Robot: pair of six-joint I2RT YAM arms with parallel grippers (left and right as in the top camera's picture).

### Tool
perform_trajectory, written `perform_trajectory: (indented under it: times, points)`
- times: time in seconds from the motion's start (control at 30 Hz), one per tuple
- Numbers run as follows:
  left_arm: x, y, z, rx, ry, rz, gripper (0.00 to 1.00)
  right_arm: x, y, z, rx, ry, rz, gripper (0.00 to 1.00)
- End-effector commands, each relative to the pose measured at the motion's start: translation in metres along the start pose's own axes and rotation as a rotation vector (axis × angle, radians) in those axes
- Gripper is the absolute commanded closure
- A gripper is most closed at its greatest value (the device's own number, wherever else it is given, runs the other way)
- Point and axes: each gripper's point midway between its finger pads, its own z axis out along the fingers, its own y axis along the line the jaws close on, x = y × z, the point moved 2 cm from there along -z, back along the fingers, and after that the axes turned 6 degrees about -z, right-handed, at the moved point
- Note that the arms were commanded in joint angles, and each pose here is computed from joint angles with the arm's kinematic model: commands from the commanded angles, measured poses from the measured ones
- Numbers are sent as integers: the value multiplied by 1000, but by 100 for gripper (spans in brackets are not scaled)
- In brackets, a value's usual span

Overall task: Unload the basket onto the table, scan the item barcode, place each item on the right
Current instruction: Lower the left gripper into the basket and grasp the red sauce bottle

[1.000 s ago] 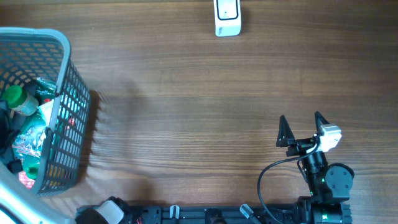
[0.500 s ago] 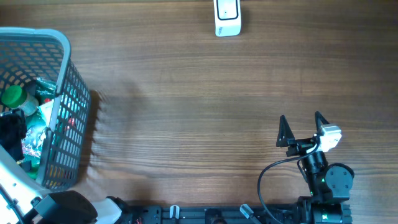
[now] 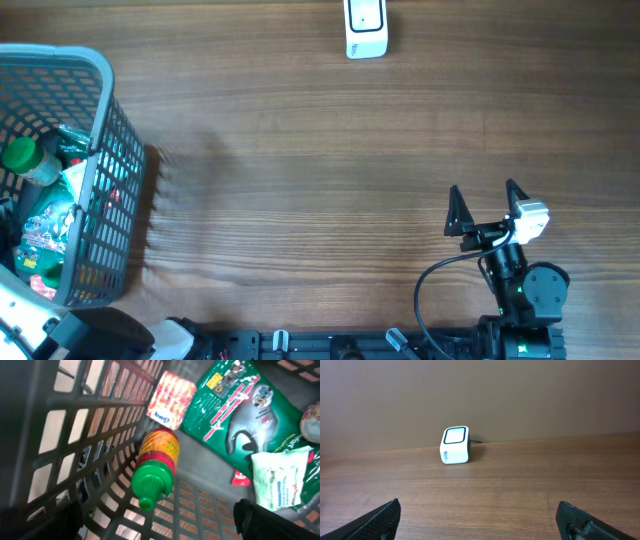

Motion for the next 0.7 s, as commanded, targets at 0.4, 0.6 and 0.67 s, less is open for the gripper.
perform_trajectory:
  times: [0.4, 0.6, 0.67]
  points:
    - [1, -13, 38, -149, 85, 13, 0, -2, -1, 0, 9, -11, 17, 0]
    - [11, -2, 57, -223, 122, 36, 0, -2, -1, 0, 8, -10, 17, 0]
    - [17, 2, 74, -255, 136, 33, 0, -2, -1, 0, 9, -11, 17, 0]
